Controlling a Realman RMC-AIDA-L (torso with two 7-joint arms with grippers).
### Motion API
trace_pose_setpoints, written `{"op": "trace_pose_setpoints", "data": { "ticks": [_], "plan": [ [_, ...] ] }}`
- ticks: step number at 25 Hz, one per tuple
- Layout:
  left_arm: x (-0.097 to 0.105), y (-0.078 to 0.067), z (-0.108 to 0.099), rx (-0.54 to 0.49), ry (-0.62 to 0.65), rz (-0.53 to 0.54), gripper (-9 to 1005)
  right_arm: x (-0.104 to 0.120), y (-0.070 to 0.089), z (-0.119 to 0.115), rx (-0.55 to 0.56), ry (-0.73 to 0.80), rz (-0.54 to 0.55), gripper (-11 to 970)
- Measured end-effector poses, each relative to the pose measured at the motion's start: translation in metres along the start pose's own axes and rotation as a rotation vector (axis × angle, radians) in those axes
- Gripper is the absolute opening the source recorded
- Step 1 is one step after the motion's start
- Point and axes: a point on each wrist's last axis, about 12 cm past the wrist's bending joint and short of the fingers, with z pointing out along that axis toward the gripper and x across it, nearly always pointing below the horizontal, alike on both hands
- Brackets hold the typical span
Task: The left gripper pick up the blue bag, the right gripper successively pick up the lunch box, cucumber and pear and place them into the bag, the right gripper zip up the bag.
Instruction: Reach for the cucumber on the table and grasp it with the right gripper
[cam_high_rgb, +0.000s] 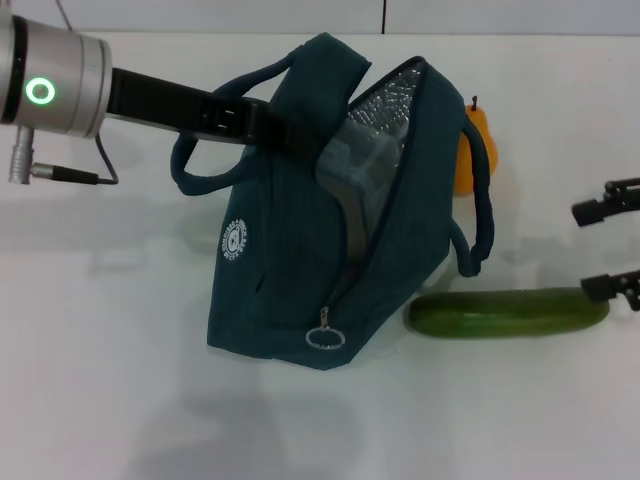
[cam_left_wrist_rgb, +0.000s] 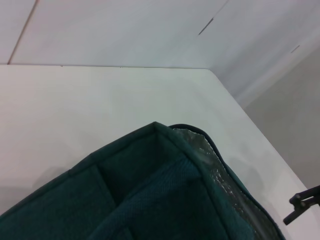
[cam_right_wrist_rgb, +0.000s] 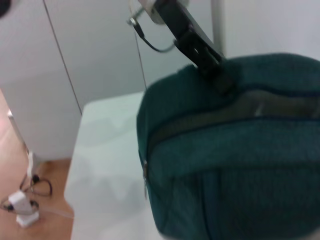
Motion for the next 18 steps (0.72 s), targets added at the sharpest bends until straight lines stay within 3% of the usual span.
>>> {"op": "trace_pose_setpoints", "data": {
  "ticks": [6,9,14,15,18],
  "plan": [
    [-0.002,-0.001,0.001,-0.001,0.0,0.006,62,-0.02,-0.01,0.006,-0.008,0.187,0.026,869],
    [-0.003,-0.001,0.001,0.0,0.0,0.006,62,-0.041,-0.013,0.017,-0.011,0.307,0.032,869],
    [-0.003,-0.002,0.003,0.004,0.0,0.008,62,-0.067,-0.011,0.031,-0.031,0.462,0.053,868],
    [-0.003,-0.002,0.003,0.005,0.001,0.009,62,-0.084,-0.008,0.045,-0.056,0.546,0.052,868],
    [-0.003,-0.003,0.004,0.006,0.004,0.01,62,-0.096,-0.003,0.058,-0.085,0.6,0.032,868]
  ]
}}
